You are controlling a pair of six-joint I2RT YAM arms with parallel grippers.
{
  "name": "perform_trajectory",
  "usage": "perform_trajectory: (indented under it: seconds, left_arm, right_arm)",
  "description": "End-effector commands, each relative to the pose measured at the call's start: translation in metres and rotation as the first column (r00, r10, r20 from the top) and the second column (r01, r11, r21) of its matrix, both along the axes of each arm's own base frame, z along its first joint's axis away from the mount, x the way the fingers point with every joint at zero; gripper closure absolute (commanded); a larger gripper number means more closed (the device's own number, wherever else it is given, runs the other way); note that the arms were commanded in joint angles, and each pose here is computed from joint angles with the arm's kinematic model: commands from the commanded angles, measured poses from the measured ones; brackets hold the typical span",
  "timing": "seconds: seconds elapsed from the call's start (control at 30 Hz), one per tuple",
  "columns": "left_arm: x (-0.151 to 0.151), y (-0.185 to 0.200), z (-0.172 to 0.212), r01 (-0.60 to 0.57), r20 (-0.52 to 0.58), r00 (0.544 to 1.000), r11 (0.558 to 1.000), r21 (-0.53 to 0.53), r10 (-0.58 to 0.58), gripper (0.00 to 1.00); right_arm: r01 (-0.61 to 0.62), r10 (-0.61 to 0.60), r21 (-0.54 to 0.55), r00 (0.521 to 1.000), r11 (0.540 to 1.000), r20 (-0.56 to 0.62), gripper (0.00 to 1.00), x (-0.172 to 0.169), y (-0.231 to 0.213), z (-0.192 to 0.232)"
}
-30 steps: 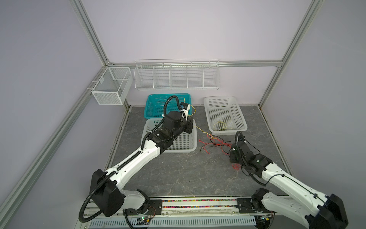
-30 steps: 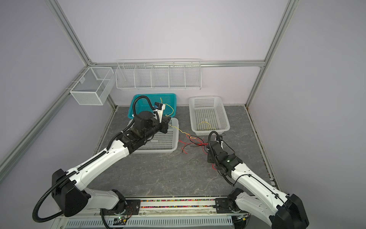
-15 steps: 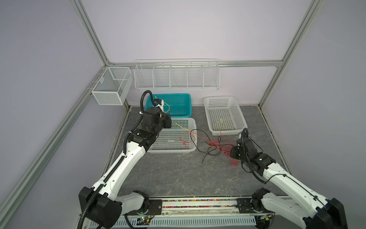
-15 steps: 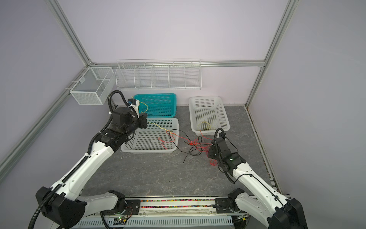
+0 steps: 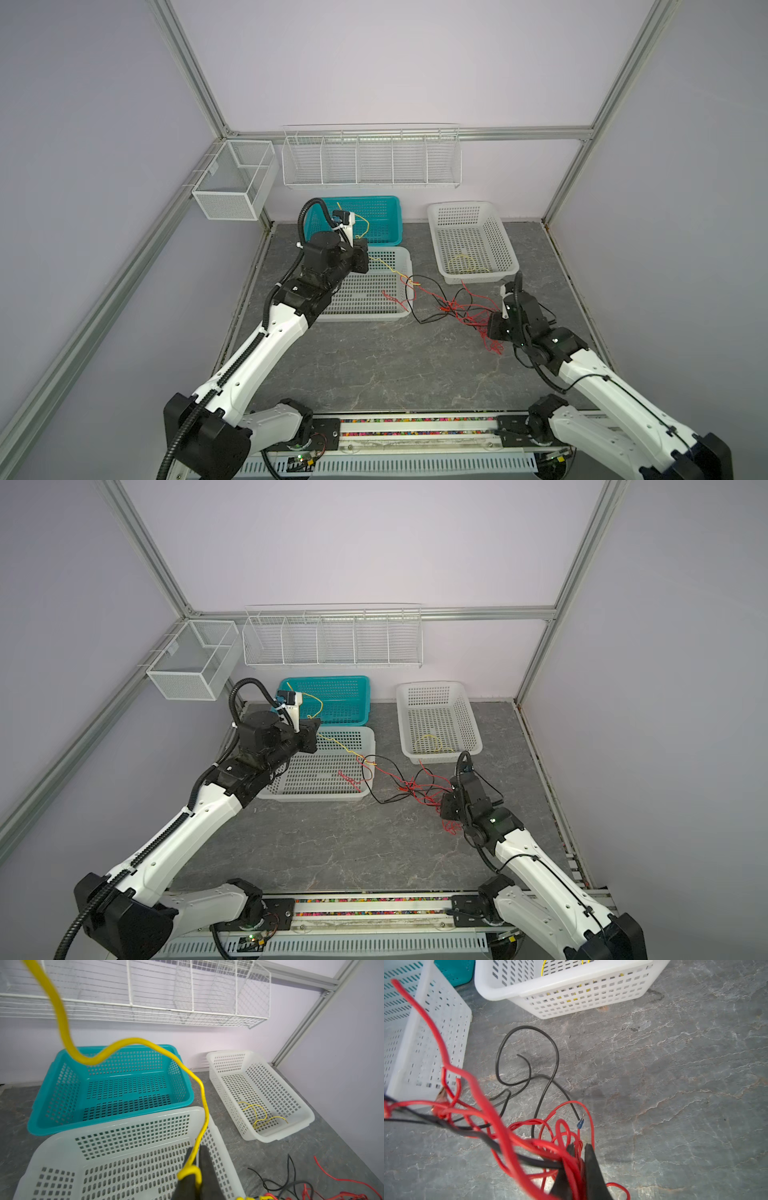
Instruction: Untangle the cables
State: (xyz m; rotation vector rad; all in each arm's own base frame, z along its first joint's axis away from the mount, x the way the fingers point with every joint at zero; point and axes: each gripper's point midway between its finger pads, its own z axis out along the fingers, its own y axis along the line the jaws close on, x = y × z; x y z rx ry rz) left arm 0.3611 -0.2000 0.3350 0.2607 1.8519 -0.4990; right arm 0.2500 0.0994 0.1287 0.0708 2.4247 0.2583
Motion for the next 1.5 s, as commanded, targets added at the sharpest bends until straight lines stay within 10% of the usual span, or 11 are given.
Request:
perform_trajectory:
  seconds: [0.0,0.3,1.0,1.13,1.27,1.47]
  left_arm:
    - [-0.001,-0.016,0.03,0.05,0.106,0.993,0.998,-0.047,-0.045,1.0]
    - [-0.001,-0.057,0.018,0.148,0.084,0.986,0.988,-0.039,-0.144,1.0]
    - [-0.016,-0.097,0.008,0.251,0.068,0.966,0.968,0.004,-0.251,1.0]
    - [-0.016,-0.096,0.007,0.248,0.07,0.966,0.969,0.004,-0.248,1.0]
    - [-0.016,-0.09,0.007,0.225,0.075,0.971,0.974,0.013,-0.226,1.0]
    - [-0.012,-0.066,0.014,0.11,0.094,0.989,0.992,0.056,-0.115,1.0]
  right_arm:
    - [-0.121,0.121,-0.017,0.993,0.992,-0.004,0.85,-0.007,0.011,0.002]
    - [-0.333,0.326,0.017,0.93,0.943,0.169,0.43,0.002,0.056,0.051]
    - [-0.472,0.463,-0.052,0.828,0.88,0.316,0.35,0.082,0.132,0.064]
    - [-0.491,0.482,-0.039,0.831,0.87,0.278,0.46,0.089,0.142,0.048]
    - [-0.43,0.431,-0.063,0.862,0.901,0.267,0.93,0.097,0.133,0.039]
    - [-0.366,0.382,-0.112,0.897,0.924,0.223,0.94,0.097,0.113,0.02]
